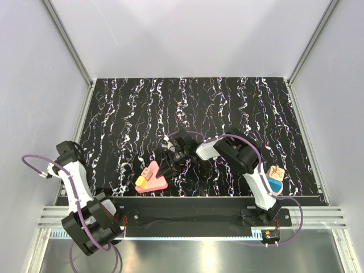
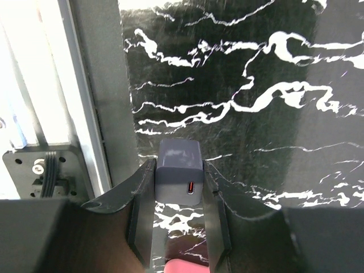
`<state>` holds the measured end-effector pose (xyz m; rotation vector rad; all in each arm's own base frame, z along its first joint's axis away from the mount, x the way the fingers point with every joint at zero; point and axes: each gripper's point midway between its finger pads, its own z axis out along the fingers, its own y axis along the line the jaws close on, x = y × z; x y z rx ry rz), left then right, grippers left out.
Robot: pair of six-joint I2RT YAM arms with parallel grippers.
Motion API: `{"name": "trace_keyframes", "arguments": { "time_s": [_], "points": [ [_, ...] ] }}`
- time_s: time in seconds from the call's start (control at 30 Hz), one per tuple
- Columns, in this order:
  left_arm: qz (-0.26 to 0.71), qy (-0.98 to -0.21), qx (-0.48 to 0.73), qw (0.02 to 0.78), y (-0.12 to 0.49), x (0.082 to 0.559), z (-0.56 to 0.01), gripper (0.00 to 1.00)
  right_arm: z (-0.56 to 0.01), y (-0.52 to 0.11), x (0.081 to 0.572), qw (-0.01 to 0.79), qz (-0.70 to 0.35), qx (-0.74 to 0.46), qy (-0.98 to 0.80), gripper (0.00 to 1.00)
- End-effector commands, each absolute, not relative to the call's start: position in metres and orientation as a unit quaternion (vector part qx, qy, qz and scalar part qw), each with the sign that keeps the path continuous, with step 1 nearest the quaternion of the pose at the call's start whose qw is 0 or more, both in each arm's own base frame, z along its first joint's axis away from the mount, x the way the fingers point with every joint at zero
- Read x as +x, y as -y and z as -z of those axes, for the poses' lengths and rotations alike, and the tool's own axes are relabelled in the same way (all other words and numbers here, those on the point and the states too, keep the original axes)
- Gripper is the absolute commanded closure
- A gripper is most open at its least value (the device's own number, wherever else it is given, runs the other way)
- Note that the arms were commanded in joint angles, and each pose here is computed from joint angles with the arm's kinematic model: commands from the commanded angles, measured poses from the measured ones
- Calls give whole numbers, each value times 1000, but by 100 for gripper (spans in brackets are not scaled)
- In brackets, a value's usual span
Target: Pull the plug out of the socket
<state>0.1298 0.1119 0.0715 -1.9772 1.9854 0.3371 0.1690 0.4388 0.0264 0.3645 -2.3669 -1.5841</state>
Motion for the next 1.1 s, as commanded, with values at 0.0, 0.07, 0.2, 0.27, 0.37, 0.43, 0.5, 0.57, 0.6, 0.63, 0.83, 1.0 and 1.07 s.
{"name": "trace_keyframes", "arguments": {
  "time_s": [0.0, 0.07, 0.2, 0.27, 0.37, 0.43, 0.5, 0.57, 0.6, 0.63, 0.83, 1.0, 1.07],
  "points": [
    [-112, -683, -700, 177, -120, 139, -71, 95, 19, -420, 166, 137, 473, 73, 868, 98],
    [-112, -682, -701, 175, -120, 138, -69, 89, 18, -420, 167, 137, 473, 72, 867, 98],
    [-105, -683, -702, 172, -120, 140, -67, 79, 18, -421, 167, 136, 474, 73, 867, 98],
    [-107, -683, -703, 168, -120, 139, -65, 73, 18, -421, 167, 138, 476, 74, 866, 97],
    [-108, -683, -702, 168, -120, 138, -63, 64, 20, -421, 167, 140, 475, 74, 865, 97],
    [-110, -681, -704, 171, -122, 138, -65, 61, 19, -422, 167, 140, 477, 75, 864, 97],
    [-113, -680, -703, 175, -124, 138, -67, 52, 19, -422, 167, 140, 478, 76, 864, 98],
    [-116, -681, -699, 184, -126, 139, -71, 45, 19, -421, 167, 141, 478, 75, 864, 98],
    [-119, -683, -695, 190, -129, 140, -75, 38, 19, -422, 166, 142, 478, 76, 863, 97],
    [-120, -682, -694, 197, -130, 140, -78, 32, 19, -422, 166, 143, 478, 76, 863, 98],
    [-125, -671, -685, 253, -138, 143, -103, 14, 21, -421, 165, 145, 477, 74, 864, 98],
    [-91, -683, -657, 307, -136, 159, -130, 10, 21, -422, 165, 146, 478, 75, 863, 97],
    [-46, -701, -627, 337, -125, 178, -139, 8, 21, -422, 166, 146, 478, 75, 863, 98]
  ]
}}
